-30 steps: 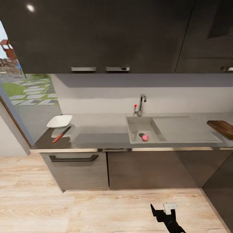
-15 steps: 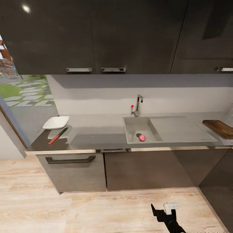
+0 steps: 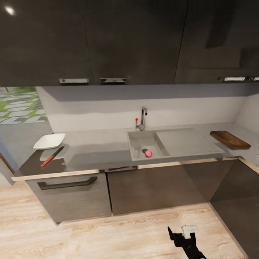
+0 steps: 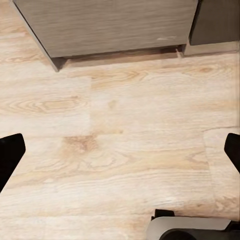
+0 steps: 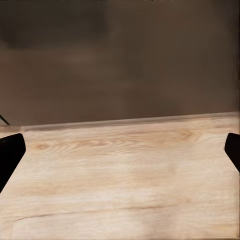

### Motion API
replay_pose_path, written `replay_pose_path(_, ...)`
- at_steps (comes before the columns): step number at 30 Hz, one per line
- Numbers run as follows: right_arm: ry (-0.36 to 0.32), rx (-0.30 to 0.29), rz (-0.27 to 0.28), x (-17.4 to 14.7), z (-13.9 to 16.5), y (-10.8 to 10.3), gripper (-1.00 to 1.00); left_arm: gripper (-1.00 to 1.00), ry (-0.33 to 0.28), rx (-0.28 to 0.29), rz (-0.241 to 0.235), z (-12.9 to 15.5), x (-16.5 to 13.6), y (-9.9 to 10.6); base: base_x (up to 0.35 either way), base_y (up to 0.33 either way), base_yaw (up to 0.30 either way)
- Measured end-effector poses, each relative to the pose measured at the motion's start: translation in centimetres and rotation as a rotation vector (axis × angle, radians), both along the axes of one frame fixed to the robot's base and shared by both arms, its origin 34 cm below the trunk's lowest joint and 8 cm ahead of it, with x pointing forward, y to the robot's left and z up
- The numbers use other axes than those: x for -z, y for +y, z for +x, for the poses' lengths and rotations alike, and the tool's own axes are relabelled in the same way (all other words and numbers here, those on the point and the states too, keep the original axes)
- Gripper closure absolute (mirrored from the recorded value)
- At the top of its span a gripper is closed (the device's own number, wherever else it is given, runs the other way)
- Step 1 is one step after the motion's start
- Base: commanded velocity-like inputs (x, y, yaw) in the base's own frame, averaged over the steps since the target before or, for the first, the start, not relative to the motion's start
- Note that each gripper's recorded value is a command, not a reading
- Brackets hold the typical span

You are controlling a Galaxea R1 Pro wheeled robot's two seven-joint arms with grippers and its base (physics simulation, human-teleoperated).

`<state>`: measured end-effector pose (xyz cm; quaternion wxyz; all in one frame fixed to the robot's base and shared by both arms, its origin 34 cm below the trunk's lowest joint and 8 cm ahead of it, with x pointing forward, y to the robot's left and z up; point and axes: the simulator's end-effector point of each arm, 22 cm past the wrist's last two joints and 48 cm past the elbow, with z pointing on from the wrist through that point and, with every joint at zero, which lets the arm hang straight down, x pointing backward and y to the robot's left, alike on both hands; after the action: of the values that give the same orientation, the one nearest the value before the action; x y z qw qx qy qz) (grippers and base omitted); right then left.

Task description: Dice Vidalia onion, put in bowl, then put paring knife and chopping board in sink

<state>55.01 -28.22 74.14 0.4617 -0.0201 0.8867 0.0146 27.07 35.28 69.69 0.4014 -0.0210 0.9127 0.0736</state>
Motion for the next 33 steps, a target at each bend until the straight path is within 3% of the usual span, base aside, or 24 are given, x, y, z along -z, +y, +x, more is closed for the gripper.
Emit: replay_pose_path(33,0.001,0.003,0.001,-0.16,0.09,-0.05,-1.0,-1.0,-0.007,0.001,-0.013,0.19,0.01,-0.89,0.0,0.0,-0.023)
